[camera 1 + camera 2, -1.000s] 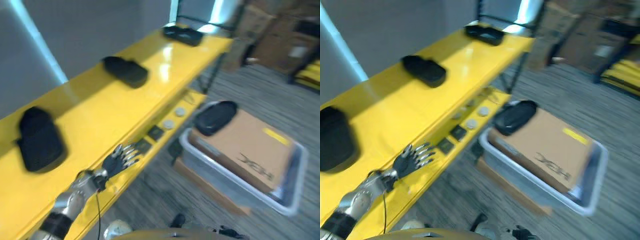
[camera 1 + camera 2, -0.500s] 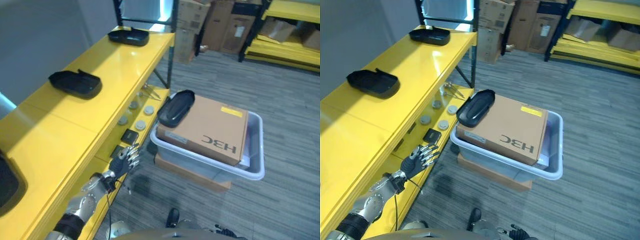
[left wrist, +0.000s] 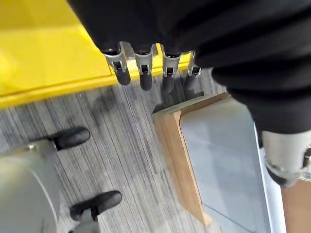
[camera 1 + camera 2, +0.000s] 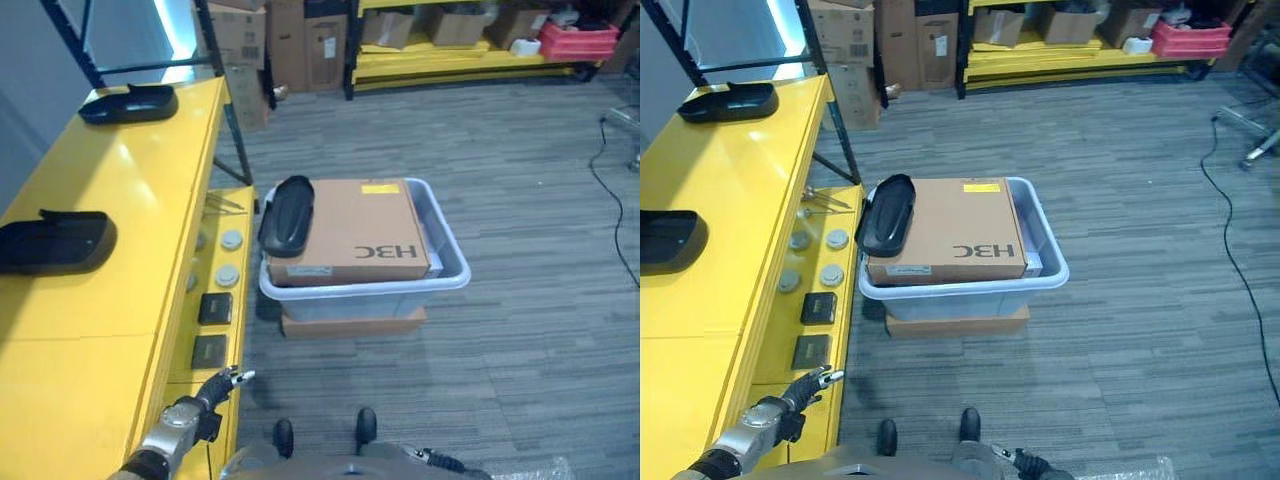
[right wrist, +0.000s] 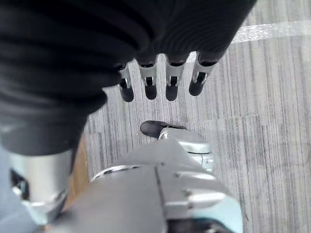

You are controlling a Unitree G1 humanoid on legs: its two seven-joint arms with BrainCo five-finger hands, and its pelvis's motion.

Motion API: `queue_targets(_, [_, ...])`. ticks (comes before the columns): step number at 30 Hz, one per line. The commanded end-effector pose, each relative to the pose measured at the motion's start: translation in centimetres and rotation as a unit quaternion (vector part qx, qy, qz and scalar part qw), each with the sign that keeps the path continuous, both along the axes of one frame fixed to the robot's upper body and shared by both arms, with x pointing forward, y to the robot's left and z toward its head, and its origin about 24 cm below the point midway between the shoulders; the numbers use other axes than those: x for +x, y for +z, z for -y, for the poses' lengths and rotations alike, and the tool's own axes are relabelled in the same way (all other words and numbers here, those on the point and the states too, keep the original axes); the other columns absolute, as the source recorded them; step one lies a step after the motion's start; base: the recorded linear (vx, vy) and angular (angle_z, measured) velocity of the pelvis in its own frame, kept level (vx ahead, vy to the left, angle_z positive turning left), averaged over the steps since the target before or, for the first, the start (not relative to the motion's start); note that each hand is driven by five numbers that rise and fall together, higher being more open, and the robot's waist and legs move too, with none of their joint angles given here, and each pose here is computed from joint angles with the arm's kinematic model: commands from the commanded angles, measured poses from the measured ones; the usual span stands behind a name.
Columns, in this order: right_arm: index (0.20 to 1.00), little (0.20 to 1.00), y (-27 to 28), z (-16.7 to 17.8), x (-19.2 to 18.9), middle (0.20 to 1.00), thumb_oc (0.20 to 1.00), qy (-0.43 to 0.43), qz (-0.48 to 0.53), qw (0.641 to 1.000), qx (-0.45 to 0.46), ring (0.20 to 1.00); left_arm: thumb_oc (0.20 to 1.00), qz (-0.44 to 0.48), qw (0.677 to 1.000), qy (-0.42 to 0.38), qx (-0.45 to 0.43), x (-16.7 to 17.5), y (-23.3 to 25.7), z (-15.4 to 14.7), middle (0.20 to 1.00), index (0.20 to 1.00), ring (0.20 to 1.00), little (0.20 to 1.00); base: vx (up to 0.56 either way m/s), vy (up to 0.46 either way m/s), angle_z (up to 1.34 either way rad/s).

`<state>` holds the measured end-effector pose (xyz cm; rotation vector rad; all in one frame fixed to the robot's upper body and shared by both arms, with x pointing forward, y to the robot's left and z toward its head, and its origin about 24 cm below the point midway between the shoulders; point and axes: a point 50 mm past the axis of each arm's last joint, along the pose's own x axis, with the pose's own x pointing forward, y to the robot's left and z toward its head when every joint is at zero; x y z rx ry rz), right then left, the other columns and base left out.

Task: Move parts from the plastic box to the shelf.

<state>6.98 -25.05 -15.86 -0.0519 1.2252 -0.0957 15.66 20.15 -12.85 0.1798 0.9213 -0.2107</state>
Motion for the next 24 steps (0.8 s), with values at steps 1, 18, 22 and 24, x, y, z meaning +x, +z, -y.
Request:
queue_targets(1, [1.0,1.0,0.3,0.7,0.8,1.0,1.0,0.015,0.015,1.0,-0.019,1.0,1.0,0.023,0.997,0.026,0.075,-0.5,-0.3,-1.7,1.0,1.0,1.0,1.0,0.03,0.036,-0.06])
queue_targets(18, [1.0,1.0,1.1,-1.0,4.6,1.0,1.0,-0.008,0.083,0.996,0.004,1.0,1.0,-0.068,0.972,0.164,0.155,-7.2,-2.7,-4.6,1.0,1.0,1.0,1.0,0.03,0.045,-0.03])
queue_targets(22, [1.0,1.0,1.3,-1.0,5.3,1.0,1.0,-0.024,0.1,0.995,0.006,1.0,1.0,-0.062,0.975,0.142,0.156,-6.5,-2.5,-4.5,1.0,1.0,1.0,1.0,0.0,0.06,-0.1])
queue_targets(24, [1.0,1.0,1.6,-1.3,6.0,1.0,1.0,-0.034,0.117,0.993,0.008,1.0,1.0,-0.054,0.976,0.138,0.158,-6.1,-2.3,-4.7,1.0,1.0,1.0,1.0,-0.04,0.022,-0.3])
